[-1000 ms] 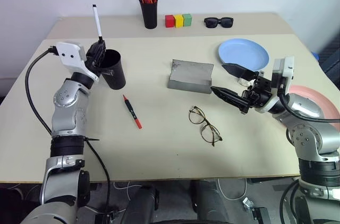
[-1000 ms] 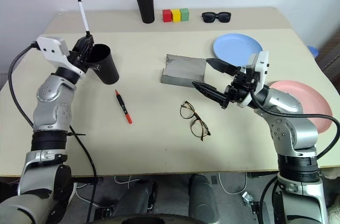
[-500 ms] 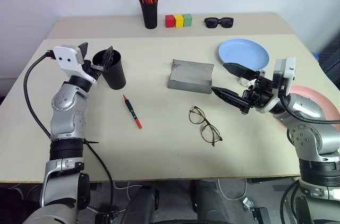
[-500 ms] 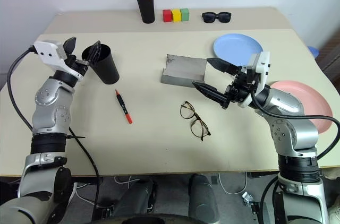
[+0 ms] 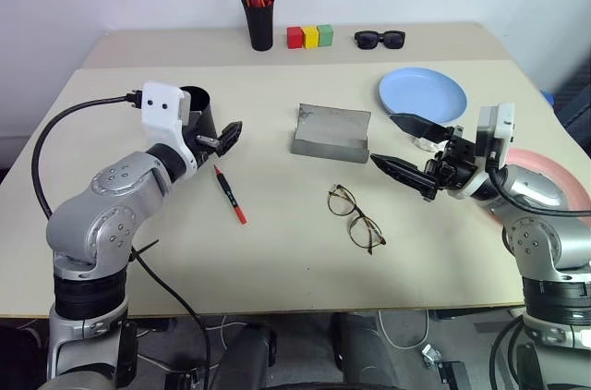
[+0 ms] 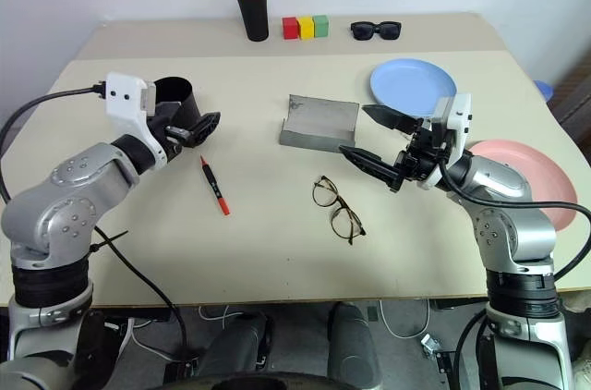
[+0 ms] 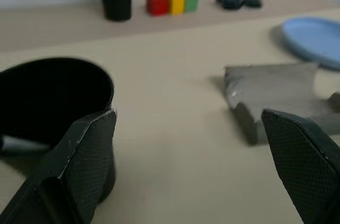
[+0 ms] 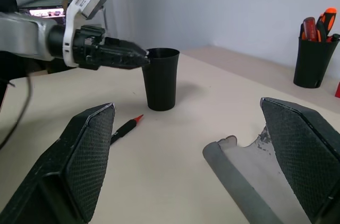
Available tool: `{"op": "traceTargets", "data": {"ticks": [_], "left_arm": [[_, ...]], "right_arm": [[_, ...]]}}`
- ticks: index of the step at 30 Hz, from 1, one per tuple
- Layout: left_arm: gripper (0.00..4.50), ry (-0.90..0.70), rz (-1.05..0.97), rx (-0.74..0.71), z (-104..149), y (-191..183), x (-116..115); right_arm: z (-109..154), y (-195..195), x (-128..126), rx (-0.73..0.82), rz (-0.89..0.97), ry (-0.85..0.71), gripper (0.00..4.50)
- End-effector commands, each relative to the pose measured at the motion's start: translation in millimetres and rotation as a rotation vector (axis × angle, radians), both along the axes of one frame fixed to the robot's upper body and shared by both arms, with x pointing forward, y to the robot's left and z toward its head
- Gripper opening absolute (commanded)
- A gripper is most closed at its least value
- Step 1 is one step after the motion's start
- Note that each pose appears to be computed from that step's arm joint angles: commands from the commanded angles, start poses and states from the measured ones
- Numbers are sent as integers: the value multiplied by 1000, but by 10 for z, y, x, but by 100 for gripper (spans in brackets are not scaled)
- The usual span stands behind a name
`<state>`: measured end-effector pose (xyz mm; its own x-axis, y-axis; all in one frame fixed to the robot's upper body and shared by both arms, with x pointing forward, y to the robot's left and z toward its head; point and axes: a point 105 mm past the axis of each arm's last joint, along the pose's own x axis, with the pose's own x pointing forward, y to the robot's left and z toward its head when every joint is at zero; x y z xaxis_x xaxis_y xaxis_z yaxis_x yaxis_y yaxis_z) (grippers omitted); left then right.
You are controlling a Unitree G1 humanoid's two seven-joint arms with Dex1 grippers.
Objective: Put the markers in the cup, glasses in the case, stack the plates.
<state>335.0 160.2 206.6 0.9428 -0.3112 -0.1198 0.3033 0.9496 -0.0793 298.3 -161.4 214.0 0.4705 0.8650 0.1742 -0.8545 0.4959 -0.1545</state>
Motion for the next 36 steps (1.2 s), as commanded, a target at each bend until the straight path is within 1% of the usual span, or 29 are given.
{"op": "traceTargets", "data": {"ticks": [1, 2, 4, 7, 9, 13, 14, 18, 21, 23, 24, 25, 26, 27, 30, 32, 34, 35, 36], "left_arm": [[446, 137, 120, -16, -144, 48, -55], [446, 171, 184, 14, -211, 110, -42], [446, 249, 213, -116, -341, 120, -21], [446, 347, 231, -188, -494, 55, -8], [446, 402, 328, -193, -619, 119, 24], [446, 496, 393, -218, -768, 137, 11], [446, 498, 396, -181, -772, 159, 13], [446, 495, 398, -159, -748, 178, 70], [446, 503, 361, -155, -761, 92, 144], [446, 535, 334, -147, -811, 1, 163], [446, 552, 328, -169, -833, -41, 165], [422, 580, 314, -171, -877, -96, 152], [394, 608, 302, -210, -917, -154, 137], [364, 630, 284, -219, -959, -202, 123], [221, 652, 271, -225, -1014, -238, 104], [115, 647, 281, -214, -1009, -221, 101], [20, 624, 273, -199, -967, -216, 109], [9, 585, 260, -212, -902, -228, 136], [9, 556, 243, -218, -845, -246, 154]], "right_arm": [[82, 2, -1, -8, 4, -51, 450], [80, 15, 6, -6, 7, -51, 450], [83, 48, 15, 4, 12, -51, 450], [84, 100, 6, 13, 22, -51, 450], [71, 110, 0, 3, 23, -51, 450], [55, 87, 7, -16, 8, -52, 450], [66, 81, 12, -4, 4, -47, 450], [42, 112, -3, 1, 7, -42, 450], [24, 157, -13, 10, 15, -36, 450], [30, 179, -14, 14, 18, -37, 450], [33, 183, -13, 14, 17, -38, 450], [41, 177, -9, 13, 17, -40, 450], [51, 169, -5, 11, 14, -43, 450], [62, 162, -1, 9, 10, -46, 450], [113, 166, -3, 22, 4, -51, 450], [141, 179, -11, 28, 4, -54, 450], [132, 183, -10, 24, 2, -53, 450], [120, 175, -3, 22, -2, -51, 450], [110, 166, 3, 20, -6, -48, 450]]}}
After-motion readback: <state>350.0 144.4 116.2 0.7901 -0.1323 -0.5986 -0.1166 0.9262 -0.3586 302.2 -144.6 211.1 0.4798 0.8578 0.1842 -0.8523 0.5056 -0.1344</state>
